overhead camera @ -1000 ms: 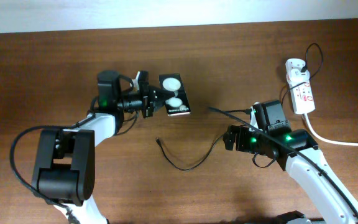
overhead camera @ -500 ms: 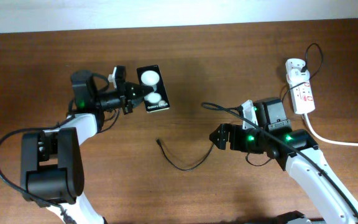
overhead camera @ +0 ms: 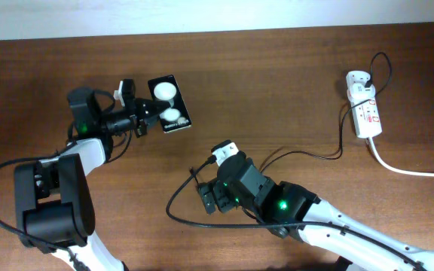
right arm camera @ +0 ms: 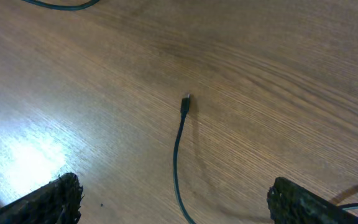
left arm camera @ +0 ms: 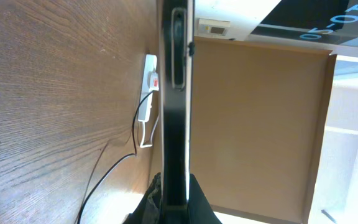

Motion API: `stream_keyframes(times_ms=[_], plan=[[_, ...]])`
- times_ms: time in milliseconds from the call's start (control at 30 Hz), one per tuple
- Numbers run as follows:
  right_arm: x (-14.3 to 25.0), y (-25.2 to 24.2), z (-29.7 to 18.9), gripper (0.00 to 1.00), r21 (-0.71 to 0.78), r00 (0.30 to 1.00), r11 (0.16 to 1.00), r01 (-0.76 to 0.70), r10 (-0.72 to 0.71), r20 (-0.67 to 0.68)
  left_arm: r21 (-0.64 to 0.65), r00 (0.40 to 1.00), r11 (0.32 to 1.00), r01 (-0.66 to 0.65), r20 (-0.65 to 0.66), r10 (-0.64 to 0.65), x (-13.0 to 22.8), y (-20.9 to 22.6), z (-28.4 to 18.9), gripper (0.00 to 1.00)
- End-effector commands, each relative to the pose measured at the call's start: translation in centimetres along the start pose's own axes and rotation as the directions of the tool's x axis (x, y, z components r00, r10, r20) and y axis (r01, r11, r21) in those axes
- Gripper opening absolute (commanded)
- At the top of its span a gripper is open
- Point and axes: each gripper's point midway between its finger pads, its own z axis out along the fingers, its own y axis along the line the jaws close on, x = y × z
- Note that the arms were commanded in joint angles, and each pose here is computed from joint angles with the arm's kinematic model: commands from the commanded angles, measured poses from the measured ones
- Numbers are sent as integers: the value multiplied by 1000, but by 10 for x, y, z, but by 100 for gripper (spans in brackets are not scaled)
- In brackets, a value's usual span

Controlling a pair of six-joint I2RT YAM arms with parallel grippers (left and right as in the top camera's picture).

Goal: Plug charger to phone and switch on socket
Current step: 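Lower the right gripper over the black cable's USB-C end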

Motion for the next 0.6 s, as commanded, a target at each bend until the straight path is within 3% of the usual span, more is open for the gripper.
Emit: stream_keyframes(times_ms=[0,67,133,300,533,567], plan=[[-16,14,-3,99,-55,999,998,20,-18,47,27,998,998,-55,-40,56,3,-11,-1,0],[-27,24,3,99,-67,979,981,180,-172,106,27,998,998,-55,-40,56,3,-11,-1,0],[-21,27,24,93,-58,970,970,238,-235,56,27,998,998,-55,-38,56,2,-11,-2,0],[8,29,84,68,-39,953,962,272,-275,-126,27,998,998,-58,4,58,-8,-10,-17,0],[54,21,123,57,-32,912,947,318,-316,-261,28,996,998,-53,67,51,-22,-8,-41,0],[53,22,126,52,-31,912,947,319,-315,-262,31,997,998,-54,61,52,-21,-9,-41,0]])
